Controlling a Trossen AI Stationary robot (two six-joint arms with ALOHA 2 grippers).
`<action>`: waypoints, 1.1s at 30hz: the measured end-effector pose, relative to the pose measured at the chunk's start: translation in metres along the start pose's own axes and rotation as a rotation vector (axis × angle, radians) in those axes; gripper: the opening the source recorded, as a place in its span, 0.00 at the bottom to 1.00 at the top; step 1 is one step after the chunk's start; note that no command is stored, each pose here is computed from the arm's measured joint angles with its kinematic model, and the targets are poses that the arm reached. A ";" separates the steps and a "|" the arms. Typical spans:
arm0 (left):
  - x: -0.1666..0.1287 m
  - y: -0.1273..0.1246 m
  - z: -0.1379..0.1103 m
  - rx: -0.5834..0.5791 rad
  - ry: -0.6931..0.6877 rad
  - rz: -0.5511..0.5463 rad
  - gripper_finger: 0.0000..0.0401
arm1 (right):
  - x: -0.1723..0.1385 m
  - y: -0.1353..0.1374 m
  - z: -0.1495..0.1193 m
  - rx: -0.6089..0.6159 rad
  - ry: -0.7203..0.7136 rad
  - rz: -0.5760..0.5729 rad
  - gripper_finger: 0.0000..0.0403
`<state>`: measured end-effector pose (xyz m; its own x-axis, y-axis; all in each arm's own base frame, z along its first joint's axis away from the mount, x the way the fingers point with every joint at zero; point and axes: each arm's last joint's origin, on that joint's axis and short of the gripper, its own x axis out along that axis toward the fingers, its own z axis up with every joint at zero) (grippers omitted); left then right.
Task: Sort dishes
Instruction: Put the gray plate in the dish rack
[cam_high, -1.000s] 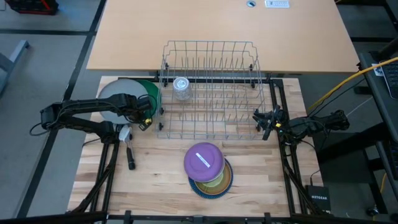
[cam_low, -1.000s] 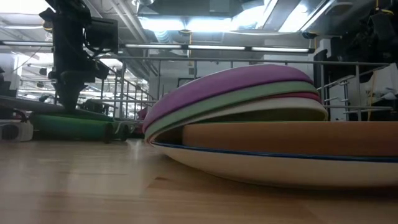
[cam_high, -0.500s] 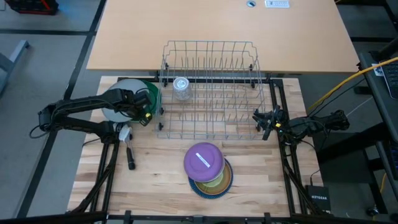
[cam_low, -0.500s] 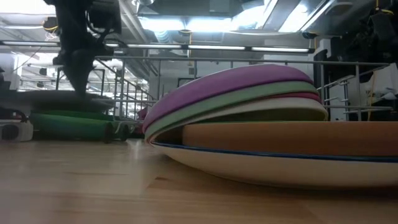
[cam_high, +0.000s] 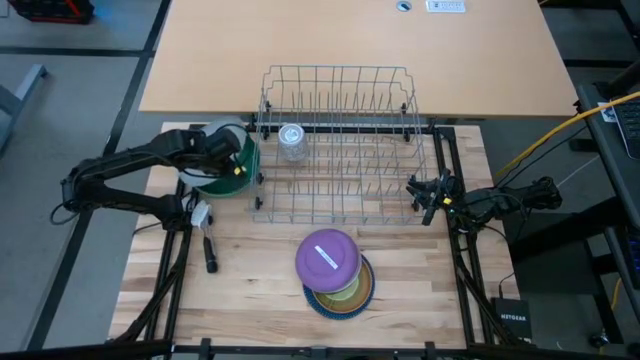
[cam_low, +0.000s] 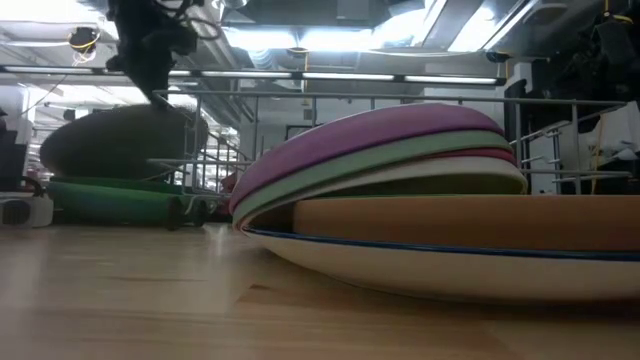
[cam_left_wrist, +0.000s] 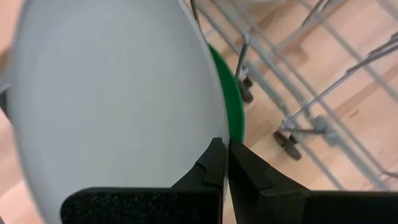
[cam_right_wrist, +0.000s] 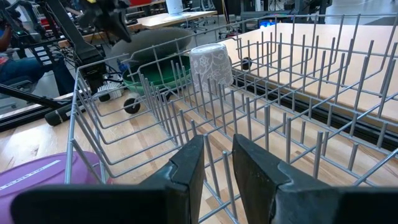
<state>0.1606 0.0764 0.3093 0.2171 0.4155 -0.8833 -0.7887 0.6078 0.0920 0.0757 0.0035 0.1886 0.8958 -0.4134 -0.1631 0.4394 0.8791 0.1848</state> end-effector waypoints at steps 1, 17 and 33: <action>-0.004 0.001 0.002 -0.002 -0.010 0.005 0.00 | 0.000 0.000 0.000 0.000 0.000 0.000 0.22; -0.073 0.015 0.028 -0.056 -0.227 -0.020 0.00 | 0.000 0.000 0.000 0.000 0.000 0.000 0.22; -0.143 0.017 0.057 -0.164 -0.613 -0.238 0.00 | 0.000 0.000 0.000 0.000 0.000 0.000 0.22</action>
<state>0.1491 0.0662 0.4634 0.6441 0.6213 -0.4462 -0.7459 0.6394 -0.1864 0.0757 0.0035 0.1886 0.8959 -0.4131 -0.1633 0.4391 0.8793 0.1847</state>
